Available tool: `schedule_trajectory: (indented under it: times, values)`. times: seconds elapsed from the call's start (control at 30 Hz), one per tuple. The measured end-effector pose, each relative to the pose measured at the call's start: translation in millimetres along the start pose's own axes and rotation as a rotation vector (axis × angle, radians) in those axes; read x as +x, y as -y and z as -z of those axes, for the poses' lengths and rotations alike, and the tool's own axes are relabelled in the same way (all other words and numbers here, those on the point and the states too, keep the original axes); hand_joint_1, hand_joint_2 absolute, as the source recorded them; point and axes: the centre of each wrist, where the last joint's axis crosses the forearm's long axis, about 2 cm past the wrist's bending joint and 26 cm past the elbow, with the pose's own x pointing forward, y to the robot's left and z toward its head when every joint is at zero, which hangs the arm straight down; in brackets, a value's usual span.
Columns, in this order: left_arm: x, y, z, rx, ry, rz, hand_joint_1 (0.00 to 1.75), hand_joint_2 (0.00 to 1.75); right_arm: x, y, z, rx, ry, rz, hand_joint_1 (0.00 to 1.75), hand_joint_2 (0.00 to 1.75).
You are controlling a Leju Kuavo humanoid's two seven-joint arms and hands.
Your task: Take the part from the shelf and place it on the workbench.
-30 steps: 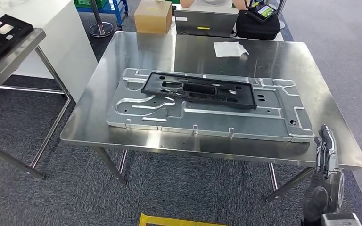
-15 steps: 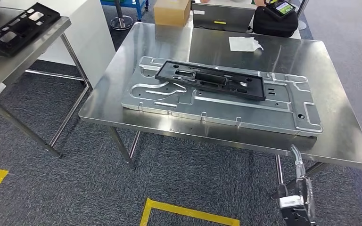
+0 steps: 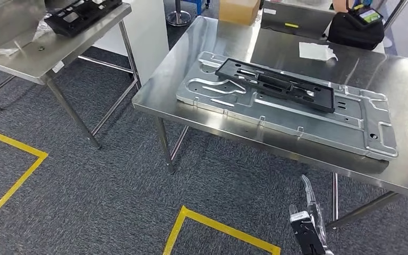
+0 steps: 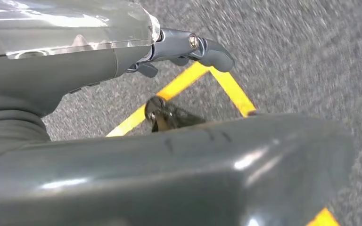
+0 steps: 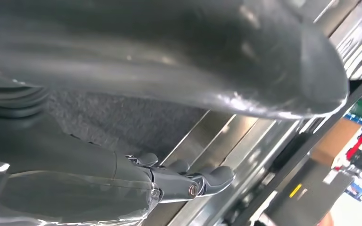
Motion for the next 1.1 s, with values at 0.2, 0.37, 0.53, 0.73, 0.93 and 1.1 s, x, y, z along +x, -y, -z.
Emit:
schedule_trajectory:
  times: [0.2,0.37,0.53,0.73,0.93,1.1]
  values:
    - [-1.4,0.6,-0.8,-0.005,-0.001,0.006,0.0,0.0,-8.1,-3.1,-2.1,0.046,-0.012,-0.026,0.0,0.0]
    - [-2.0,3.7,-1.6,-0.014,0.002,0.014,0.0,0.0,-13.6,-11.9,-0.2,0.099,-0.024,-0.067,0.0,0.0]
    - [-5.1,2.5,-2.9,-0.013,0.005,0.043,0.0,0.0,-44.2,-35.4,0.6,0.191,-0.16,-0.417,0.0,0.0]
    - [-7.0,0.7,-3.8,0.037,0.002,0.088,0.0,0.0,-119.7,-38.5,-57.7,0.391,-0.577,-0.521,0.0,0.0]
    - [-8.5,-1.9,-4.4,0.074,-0.02,0.138,0.0,0.0,-142.0,-27.3,-108.3,0.485,-1.069,-0.416,0.0,0.0]
    - [-10.0,-0.6,-5.3,0.046,-0.04,0.2,0.0,0.0,-144.0,-26.0,-131.9,0.436,-1.37,-0.282,0.0,0.0]
